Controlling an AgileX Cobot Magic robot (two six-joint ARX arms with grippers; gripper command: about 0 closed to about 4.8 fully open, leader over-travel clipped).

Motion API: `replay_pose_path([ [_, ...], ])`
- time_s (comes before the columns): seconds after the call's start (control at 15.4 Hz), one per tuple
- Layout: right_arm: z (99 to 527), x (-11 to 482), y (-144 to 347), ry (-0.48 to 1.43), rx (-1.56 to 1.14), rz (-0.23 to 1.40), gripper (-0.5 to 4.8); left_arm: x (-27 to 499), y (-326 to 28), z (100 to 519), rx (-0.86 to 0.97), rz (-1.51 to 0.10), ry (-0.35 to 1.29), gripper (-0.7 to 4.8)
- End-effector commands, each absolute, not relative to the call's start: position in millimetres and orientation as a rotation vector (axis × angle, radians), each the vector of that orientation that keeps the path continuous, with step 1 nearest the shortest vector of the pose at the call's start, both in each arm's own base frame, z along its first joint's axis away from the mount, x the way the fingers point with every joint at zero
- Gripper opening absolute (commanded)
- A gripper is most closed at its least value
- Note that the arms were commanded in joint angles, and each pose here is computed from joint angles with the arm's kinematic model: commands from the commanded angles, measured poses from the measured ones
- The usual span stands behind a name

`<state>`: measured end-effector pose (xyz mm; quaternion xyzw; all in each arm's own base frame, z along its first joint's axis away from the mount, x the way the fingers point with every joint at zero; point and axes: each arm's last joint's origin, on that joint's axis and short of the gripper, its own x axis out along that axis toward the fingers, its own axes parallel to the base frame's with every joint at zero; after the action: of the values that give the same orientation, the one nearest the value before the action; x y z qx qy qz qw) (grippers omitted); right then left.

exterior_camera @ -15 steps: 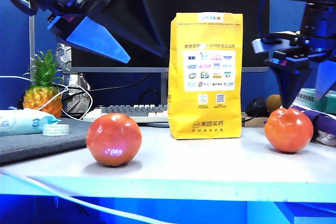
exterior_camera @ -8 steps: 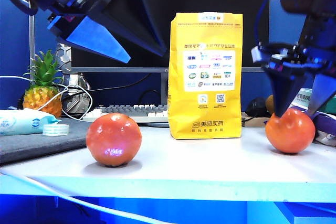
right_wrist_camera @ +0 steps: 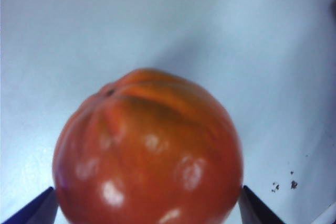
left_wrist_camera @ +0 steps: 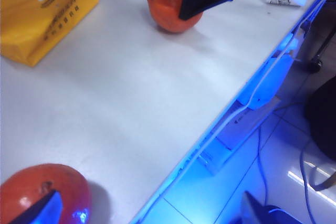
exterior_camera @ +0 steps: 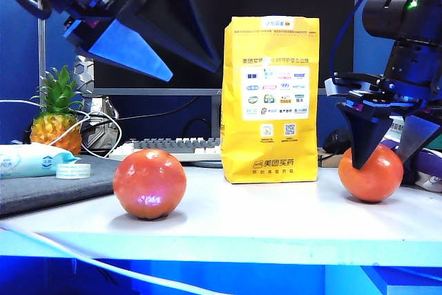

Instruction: Pick up the orange and throw it into the yellow paper bag.

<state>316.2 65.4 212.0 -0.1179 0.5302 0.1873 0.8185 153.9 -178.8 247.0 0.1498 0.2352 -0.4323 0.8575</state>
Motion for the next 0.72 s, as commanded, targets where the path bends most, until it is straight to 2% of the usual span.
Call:
replay_pose_path([
  [0.07, 215.9, 319.8, 66.7, 1.08, -0.247, 0.399, 3.23, 155.2, -180.2, 251.8, 0.298, -0.913, 0.456, 4.79],
  [0.2, 216.7, 321.5, 67.1, 1.06, -0.247, 0.398, 2.03, 155.2, -180.2, 251.8, 0.298, -0.913, 0.455, 4.79],
  [0.33, 218.8, 323.3, 67.6, 1.039, -0.243, 0.403, 1.5, 155.8, -180.0, 252.2, 0.303, -0.897, 0.448, 4.79],
  [0.46, 229.3, 321.9, 68.3, 1.04, -0.226, 0.43, 1.46, 156.5, -180.5, 253.7, 0.315, -0.9, 0.421, 4.79],
  [0.59, 260.5, 311.7, 68.3, 1.003, -0.223, 0.447, 1.34, 158.0, -182.3, 258.4, 0.296, -0.902, 0.37, 4.79],
  [0.72, 306.9, 285.2, 64.9, 0.863, -0.183, 0.5, 1.12, 160.7, -185.4, 268.9, 0.263, -0.903, 0.261, 4.79],
])
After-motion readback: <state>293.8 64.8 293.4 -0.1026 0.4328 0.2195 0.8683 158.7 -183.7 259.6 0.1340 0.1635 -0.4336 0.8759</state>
